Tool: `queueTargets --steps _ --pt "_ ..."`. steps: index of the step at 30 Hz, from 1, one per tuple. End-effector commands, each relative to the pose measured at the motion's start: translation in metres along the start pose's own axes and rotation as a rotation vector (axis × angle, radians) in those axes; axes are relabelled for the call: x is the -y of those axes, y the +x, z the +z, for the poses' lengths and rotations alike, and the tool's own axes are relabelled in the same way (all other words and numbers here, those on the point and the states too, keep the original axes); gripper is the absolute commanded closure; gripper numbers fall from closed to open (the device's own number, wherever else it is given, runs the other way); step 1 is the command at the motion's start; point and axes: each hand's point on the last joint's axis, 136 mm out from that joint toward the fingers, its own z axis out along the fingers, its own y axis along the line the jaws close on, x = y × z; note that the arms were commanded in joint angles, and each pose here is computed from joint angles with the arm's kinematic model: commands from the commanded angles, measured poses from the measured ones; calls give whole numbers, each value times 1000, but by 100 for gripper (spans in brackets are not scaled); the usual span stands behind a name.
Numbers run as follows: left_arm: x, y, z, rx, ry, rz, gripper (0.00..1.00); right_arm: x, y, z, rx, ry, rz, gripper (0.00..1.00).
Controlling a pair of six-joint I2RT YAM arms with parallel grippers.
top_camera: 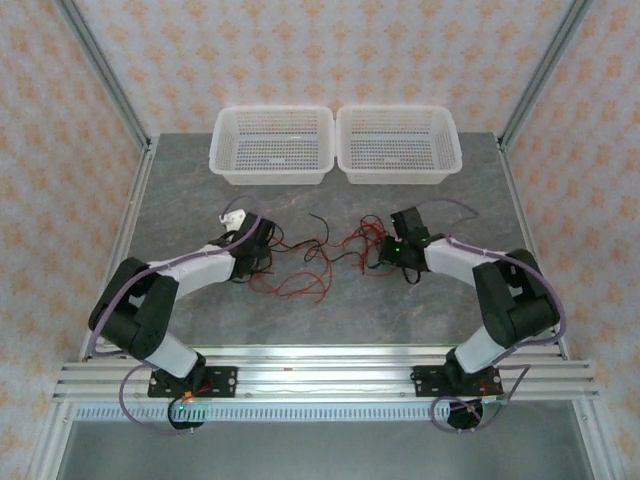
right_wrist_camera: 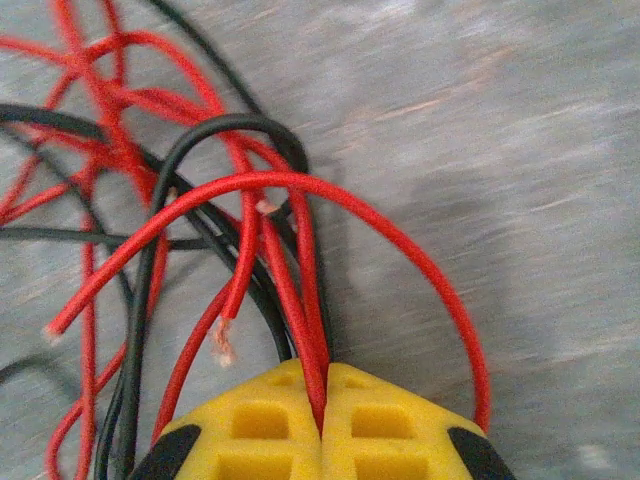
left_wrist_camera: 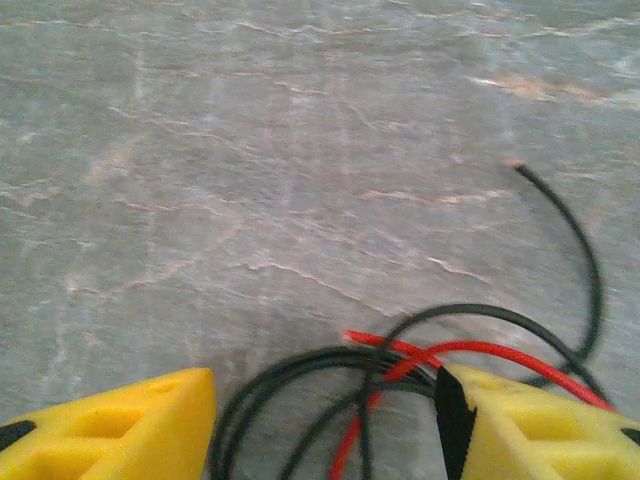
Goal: Untangle the cables
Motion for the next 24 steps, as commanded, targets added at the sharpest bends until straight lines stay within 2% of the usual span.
queueTargets --steps 1,5,9,13,17,24 --pt "26 -2 -13 -18 99 29 38 -62 -26 -38 84 -225 5 100" --pt "60 -12 -43 33 167 100 37 -100 -44 -84 173 -356 -38 100" --pt "90 -30 -83 91 277 124 37 -123 -41 -110 184 -493 -107 100" --pt "109 -46 -123 132 447 86 37 -128 -30 -108 149 -527 -197 100" --pt "118 -54 -157 185 609 109 33 -132 -20 -100 112 -560 -283 100" --pt "132 -36 -157 147 687 233 30 -153 -9 -103 68 -691 -397 100"
